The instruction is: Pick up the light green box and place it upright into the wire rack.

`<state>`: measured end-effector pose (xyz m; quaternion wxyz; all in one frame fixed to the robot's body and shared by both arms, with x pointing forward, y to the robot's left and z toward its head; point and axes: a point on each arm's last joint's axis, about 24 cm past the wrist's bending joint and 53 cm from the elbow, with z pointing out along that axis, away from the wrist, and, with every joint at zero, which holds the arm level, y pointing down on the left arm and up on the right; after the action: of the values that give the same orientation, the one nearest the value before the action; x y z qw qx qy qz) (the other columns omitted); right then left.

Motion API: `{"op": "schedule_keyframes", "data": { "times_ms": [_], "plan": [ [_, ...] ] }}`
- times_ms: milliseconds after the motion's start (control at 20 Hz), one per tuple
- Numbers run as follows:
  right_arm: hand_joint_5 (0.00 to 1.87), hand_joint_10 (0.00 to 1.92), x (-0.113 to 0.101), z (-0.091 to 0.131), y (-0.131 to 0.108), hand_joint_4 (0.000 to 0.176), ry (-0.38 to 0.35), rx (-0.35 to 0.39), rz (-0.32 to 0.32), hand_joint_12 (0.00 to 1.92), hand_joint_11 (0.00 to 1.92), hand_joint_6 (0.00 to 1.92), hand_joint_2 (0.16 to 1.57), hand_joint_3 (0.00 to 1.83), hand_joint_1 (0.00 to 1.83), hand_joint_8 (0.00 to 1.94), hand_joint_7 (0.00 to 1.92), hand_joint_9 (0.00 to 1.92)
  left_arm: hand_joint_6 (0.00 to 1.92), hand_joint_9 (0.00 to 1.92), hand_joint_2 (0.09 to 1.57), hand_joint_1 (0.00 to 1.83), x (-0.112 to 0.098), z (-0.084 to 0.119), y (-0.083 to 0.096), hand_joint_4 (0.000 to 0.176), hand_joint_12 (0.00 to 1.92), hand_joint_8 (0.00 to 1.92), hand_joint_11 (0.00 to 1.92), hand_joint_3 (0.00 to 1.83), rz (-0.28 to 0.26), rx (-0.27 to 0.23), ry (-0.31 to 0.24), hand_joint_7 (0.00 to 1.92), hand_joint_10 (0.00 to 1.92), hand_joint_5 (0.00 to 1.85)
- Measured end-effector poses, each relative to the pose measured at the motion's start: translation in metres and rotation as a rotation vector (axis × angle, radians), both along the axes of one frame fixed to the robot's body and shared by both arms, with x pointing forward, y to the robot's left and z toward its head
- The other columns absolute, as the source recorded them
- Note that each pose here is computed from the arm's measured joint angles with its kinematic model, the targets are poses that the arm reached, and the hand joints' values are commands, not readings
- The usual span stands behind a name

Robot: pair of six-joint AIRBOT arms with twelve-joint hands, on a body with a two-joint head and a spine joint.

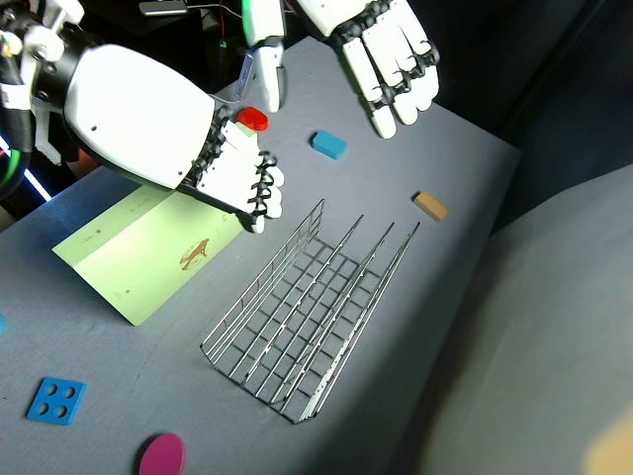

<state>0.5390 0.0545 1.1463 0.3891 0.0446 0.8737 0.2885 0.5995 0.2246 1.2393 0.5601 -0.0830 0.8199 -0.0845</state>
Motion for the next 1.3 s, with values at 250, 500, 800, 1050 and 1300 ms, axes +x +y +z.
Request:
{"op": "schedule_keyframes", "data": {
  "times_ms": [250,500,800,1050,1300],
  "plan": [
    [0.26,0.0,-0.005,-0.02,-0.005,0.0,0.012,-0.046,0.015,0.83,0.0,0.0,0.89,0.0,0.65,0.0,0.26,0.2,0.01,0.13,1.13,0.05,0.001,0.001,0.005,0.0,0.42,0.01,0.0,0.0,0.021,-0.021,-0.004,0.18,0.01,0.26],
    [0.26,0.0,0.001,-0.017,-0.004,0.0,-0.024,-0.05,0.02,0.86,0.0,0.0,0.89,0.0,0.66,0.0,0.27,0.2,0.01,0.09,1.12,0.0,0.001,0.005,0.021,0.0,0.35,0.0,0.0,0.0,0.057,-0.017,-0.02,0.14,0.0,0.24],
    [0.28,0.0,-0.002,-0.027,-0.008,0.0,-0.002,-0.069,0.017,0.86,0.0,0.01,0.87,0.0,0.69,0.01,0.28,0.21,0.0,0.12,1.16,0.0,0.001,0.004,0.022,0.0,0.41,0.0,0.0,0.0,0.054,-0.005,-0.018,0.17,0.0,0.25],
    [0.33,0.02,0.0,-0.027,-0.01,0.0,-0.006,-0.075,0.015,0.99,0.0,0.01,0.89,0.0,0.7,0.01,0.36,0.28,0.0,0.1,1.15,0.0,0.0,0.003,0.027,0.001,0.44,0.0,0.0,0.0,0.067,0.007,-0.012,0.15,0.0,0.22],
    [0.54,0.04,0.001,-0.027,-0.012,0.0,-0.01,-0.081,0.016,1.16,0.18,0.02,0.97,0.0,0.79,0.01,0.61,0.55,0.0,0.09,1.16,0.0,0.0,0.006,0.026,0.0,0.41,0.0,0.0,0.0,0.063,0.009,-0.019,0.15,0.0,0.23]
  ]
}}
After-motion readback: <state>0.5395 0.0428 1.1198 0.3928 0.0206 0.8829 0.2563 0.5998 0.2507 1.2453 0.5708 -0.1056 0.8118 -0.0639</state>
